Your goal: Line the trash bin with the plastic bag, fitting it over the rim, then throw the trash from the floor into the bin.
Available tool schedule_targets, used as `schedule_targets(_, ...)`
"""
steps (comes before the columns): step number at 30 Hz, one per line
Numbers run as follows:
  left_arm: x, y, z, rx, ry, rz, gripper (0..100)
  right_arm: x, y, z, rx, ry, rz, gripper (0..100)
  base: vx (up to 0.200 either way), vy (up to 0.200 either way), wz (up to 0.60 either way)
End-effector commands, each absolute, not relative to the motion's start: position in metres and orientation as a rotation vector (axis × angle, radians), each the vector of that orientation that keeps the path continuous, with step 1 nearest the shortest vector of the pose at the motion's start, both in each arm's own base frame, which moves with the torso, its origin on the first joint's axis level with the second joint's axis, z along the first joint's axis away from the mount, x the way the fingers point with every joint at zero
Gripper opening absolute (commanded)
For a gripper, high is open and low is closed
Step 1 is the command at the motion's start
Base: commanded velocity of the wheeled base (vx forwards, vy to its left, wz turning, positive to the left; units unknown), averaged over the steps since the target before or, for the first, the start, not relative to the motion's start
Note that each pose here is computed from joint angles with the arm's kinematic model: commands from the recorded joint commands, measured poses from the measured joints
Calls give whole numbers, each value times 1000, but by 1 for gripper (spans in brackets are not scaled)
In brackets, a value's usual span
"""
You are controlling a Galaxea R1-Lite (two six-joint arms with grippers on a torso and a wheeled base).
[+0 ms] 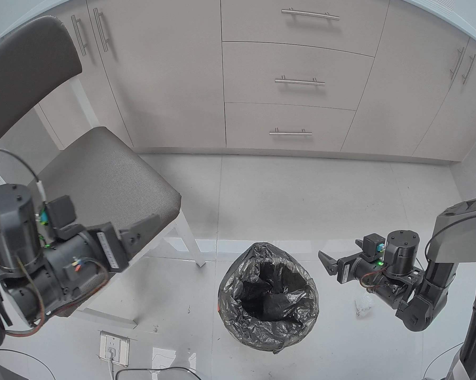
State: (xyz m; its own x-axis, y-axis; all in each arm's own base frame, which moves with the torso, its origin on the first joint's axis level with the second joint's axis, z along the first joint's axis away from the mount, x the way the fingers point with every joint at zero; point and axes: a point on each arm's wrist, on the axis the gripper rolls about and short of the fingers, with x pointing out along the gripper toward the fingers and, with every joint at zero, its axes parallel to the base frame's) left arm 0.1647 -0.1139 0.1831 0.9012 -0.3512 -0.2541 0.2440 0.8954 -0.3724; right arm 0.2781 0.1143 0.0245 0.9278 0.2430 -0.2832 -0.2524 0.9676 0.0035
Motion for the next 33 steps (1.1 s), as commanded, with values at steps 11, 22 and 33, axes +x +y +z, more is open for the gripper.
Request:
schedule_targets(11,56,-6,182,-408,212,91,100,268,104,82,12,93,230,100,0,0,0)
schedule_targets(22,-17,7,159,-367,68,174,100,268,104,79,8,103,230,100,0,0,0)
schedule_targets(33,-34,6,92,-152,13,301,100,270,105,74,5,120,232,100,0,0,0)
